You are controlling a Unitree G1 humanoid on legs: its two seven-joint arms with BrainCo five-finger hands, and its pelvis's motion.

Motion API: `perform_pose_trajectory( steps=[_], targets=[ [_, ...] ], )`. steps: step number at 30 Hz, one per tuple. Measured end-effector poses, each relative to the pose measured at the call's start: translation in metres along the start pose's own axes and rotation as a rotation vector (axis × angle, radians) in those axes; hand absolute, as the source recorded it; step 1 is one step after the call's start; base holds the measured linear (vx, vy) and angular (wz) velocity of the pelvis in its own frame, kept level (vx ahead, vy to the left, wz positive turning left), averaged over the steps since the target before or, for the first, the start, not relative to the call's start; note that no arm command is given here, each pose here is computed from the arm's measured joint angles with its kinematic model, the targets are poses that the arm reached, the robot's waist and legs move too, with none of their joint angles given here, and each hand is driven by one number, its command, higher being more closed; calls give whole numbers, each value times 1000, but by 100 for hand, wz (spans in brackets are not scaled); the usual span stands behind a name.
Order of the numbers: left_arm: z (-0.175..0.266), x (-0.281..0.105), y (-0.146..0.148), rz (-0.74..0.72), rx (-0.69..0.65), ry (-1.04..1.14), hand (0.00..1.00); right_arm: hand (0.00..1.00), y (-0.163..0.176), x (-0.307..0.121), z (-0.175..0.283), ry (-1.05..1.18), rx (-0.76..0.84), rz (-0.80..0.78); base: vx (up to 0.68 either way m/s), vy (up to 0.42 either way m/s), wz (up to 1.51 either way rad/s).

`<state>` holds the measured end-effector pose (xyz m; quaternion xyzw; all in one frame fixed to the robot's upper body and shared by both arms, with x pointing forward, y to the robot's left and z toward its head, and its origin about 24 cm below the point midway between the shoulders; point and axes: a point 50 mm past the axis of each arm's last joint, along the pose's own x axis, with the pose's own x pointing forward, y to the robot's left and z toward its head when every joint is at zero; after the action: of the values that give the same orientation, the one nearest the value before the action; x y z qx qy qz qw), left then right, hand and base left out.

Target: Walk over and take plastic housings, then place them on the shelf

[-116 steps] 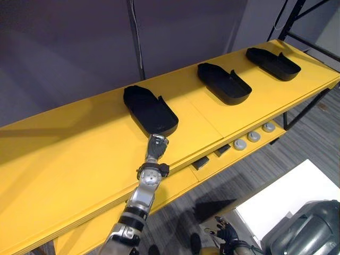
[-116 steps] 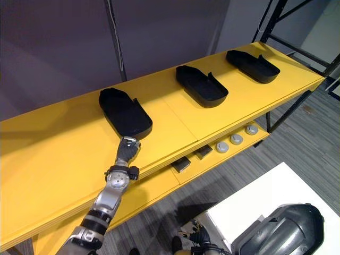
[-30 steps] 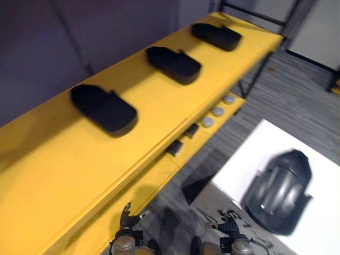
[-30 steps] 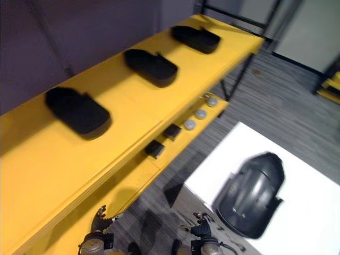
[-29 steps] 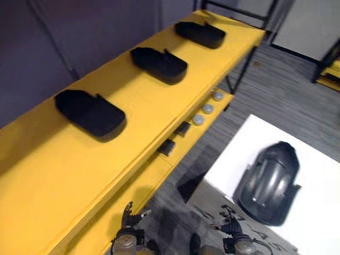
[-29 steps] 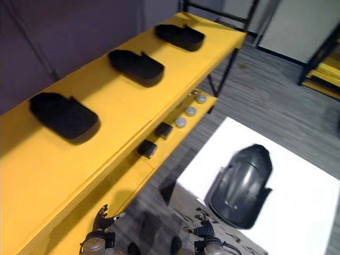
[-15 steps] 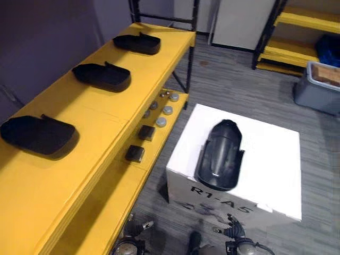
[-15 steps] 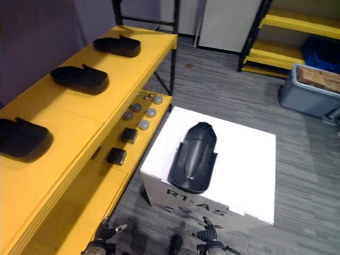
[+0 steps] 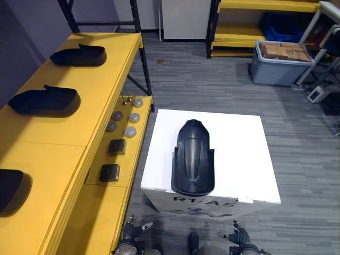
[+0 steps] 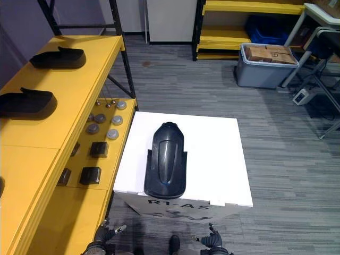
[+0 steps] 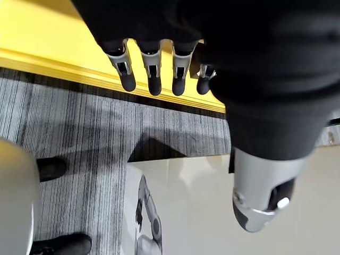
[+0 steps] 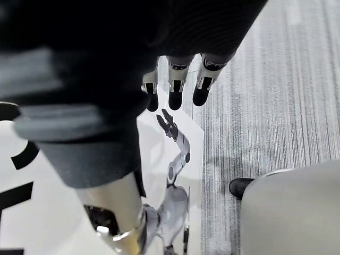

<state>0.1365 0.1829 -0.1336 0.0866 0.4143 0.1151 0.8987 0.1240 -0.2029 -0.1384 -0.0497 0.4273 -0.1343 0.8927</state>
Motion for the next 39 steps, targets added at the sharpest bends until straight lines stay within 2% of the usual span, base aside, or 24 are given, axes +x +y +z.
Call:
perform_pose_trajectory(
  steps=[7,11,15,19,23,26,28,31,39],
  targets=[
    [2,1,9,27,-3,-10,0,0,-43,-1,17,-81,193,-188,125,89,-21],
    [3,-1,13,36,-6,-26,0,0,-102,-20,39,-238,290,-416,11,59,-11],
    [-10,-8,14,36,-9,2,0,0,-159,-62,98,-551,265,-632,-48,35,-8],
    [-25,-15,9,17,-16,45,0,0,-171,-99,150,-815,176,-685,-98,7,1],
    [-33,-18,1,-34,10,69,0,0,-154,-122,201,-1070,96,-547,-59,8,11],
    [-34,-18,1,-51,18,66,0,0,-114,-135,249,-1295,12,-335,-10,49,2],
    [-33,-17,1,-63,42,58,0,0,-71,-137,272,-1388,-37,-131,-1,63,2],
    [-28,-14,1,-75,64,40,0,0,-30,-127,275,-1373,-130,44,11,74,12],
    [-23,-12,-4,-86,77,25,0,0,26,-69,234,-1032,-251,109,-55,100,11]
  ],
)
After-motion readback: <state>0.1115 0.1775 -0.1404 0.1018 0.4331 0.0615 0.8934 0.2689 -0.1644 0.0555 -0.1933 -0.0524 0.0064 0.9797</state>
